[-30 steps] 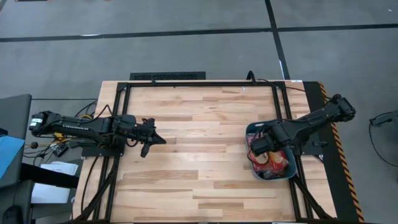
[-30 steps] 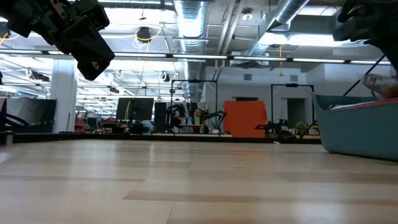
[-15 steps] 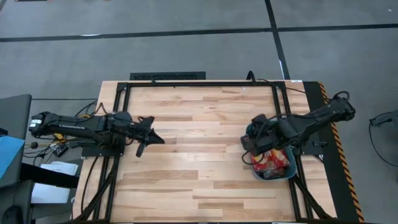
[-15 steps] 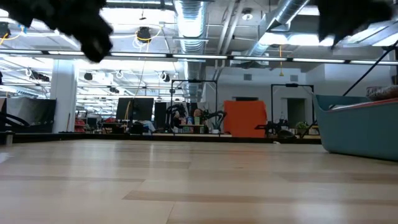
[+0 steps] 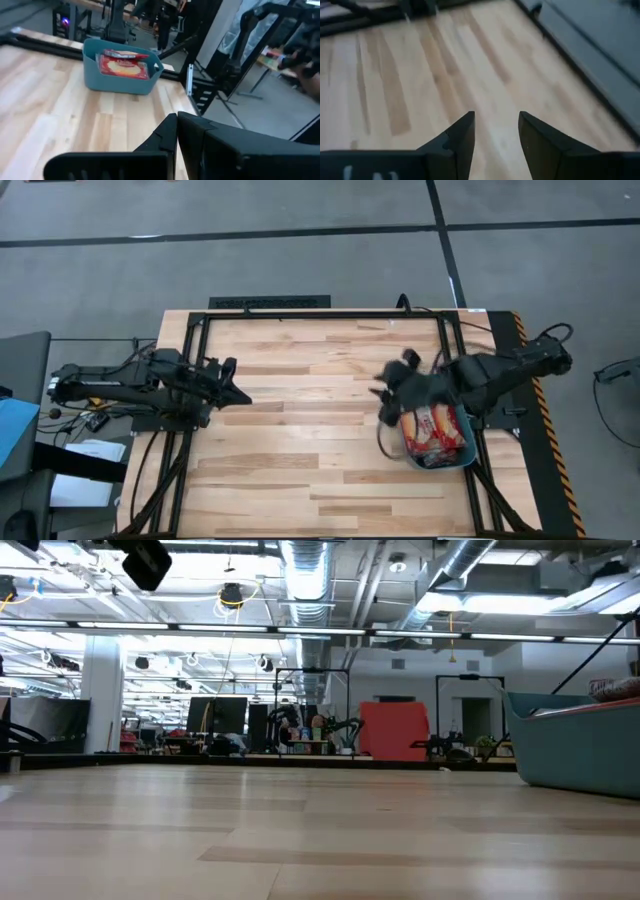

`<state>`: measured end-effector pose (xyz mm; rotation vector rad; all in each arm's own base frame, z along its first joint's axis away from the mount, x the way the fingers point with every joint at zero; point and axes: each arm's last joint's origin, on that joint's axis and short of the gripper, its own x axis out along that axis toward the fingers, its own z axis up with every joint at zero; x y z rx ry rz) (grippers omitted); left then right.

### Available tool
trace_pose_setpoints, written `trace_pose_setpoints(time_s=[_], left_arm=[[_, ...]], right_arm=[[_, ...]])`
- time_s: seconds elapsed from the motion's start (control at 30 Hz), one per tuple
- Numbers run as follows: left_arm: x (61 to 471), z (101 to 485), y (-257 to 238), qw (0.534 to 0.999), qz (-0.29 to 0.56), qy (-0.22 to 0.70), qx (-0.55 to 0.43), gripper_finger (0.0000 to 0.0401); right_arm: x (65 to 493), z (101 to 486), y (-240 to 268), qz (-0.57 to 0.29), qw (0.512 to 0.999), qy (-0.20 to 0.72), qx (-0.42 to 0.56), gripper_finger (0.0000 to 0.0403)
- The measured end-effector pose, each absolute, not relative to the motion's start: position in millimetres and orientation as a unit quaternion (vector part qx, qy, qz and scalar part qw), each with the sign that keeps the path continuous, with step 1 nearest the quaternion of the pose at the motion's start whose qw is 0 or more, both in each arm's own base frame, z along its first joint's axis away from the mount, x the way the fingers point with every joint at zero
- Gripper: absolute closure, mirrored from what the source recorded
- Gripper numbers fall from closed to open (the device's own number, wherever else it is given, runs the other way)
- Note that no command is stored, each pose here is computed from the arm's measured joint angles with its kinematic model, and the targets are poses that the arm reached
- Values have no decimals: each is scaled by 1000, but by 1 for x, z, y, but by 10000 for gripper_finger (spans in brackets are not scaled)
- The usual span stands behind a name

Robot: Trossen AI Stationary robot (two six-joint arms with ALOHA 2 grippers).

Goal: Sort popcorn bags into baskets
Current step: Return to home position

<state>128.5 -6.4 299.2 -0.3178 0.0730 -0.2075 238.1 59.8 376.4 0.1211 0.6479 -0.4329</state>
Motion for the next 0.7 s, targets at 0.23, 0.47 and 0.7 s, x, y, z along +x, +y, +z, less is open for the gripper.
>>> trace_pose_setpoints(time_s=[0.23, 0.47, 0.7], left_arm=[[101, 298, 2, 989, -60, 34, -127, 401], [84, 299, 5, 990, -67, 18, -126, 401], [92, 280, 11, 990, -44, 48, -126, 401]], right_arm=[[216, 389, 11, -144, 961, 225, 74, 222], [178, 339, -11, -117, 987, 41, 107, 218], [145, 282, -14, -119, 978, -67, 158, 223]])
